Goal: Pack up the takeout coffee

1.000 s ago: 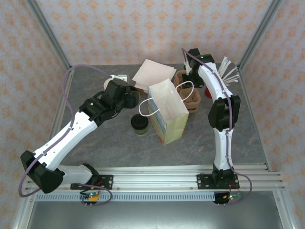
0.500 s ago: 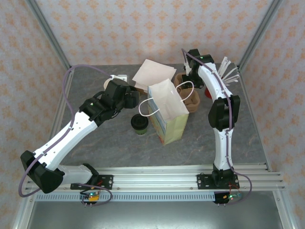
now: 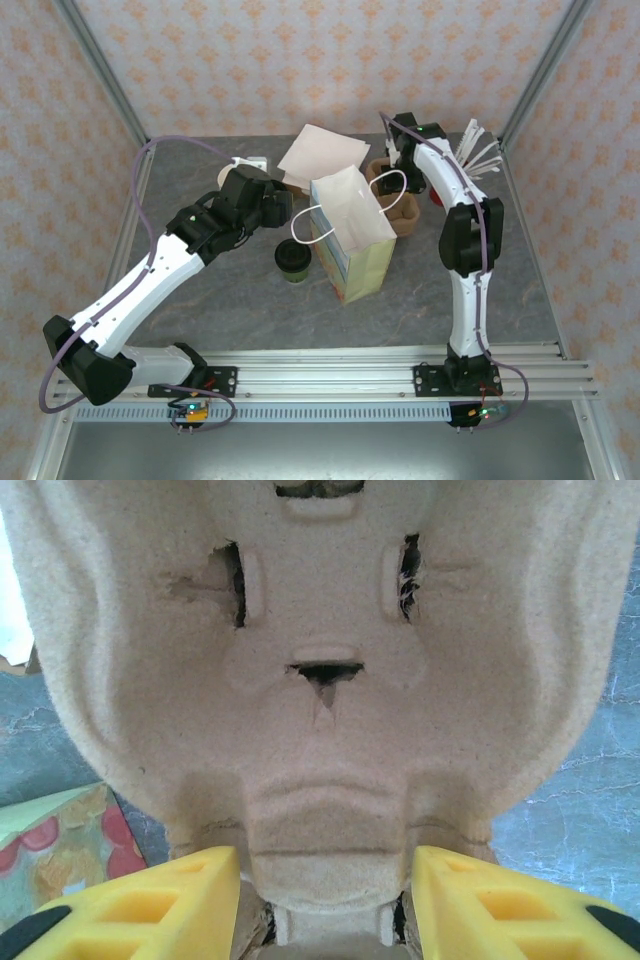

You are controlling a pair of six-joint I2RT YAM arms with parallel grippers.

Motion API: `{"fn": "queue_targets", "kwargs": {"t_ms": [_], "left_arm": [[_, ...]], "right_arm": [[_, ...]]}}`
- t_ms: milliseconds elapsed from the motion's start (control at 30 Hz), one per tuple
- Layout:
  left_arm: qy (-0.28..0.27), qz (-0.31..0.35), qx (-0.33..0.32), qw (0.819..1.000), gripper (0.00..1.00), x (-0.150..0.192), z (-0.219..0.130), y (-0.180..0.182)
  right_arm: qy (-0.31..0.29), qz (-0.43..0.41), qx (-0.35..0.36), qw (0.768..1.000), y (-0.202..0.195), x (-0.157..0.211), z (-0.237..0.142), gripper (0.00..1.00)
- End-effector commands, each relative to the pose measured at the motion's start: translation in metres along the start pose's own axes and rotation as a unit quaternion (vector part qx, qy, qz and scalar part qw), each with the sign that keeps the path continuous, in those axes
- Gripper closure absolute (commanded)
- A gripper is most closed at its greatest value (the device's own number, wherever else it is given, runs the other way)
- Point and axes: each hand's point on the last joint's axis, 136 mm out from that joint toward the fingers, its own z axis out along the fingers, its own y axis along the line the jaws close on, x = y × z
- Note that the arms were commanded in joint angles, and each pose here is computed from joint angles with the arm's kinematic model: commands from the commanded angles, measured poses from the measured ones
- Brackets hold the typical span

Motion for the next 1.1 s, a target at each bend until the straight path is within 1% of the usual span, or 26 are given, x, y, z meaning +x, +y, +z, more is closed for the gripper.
{"fn": "queue_targets", "kwargs": {"t_ms": [0,200,300,633,867,1067], "left_arm": [[-0.003,-0.008,0.002,1.0,0.27,0.0,0.001,-0.002],[-0.004,-0.01,0.0,1.0,0.27,0.0,0.0,-0.001],[-0.003,-0.009,0.0,1.0,0.27,0.0,0.0,-0.001],[-0.001,-0.008,0.001,1.0,0.27,0.001,0.002,-0.002],[-0.004,-0.008,0.002,1.0,0.27,-0.002,0.0,-0.003],[-0.003,-0.007,0.007,1.0,0.27,-0.003,0.001,-0.005]], "right_arm": [[-0.015,0.003,0.0,1.0,0.004,-0.002,-0.009,0.53],[-0.024,0.002,0.0,1.0,0.005,-0.007,-0.015,0.62],[-0.028,0.0,0.001,1.0,0.005,-0.008,-0.02,0.64],[-0.05,-0.005,0.002,0.999,0.006,-0.011,-0.047,0.64],[-0.057,-0.008,0.003,0.998,0.006,-0.011,-0.058,0.64],[-0.068,-0.008,0.018,0.997,0.001,-0.009,-0.074,0.66]]}}
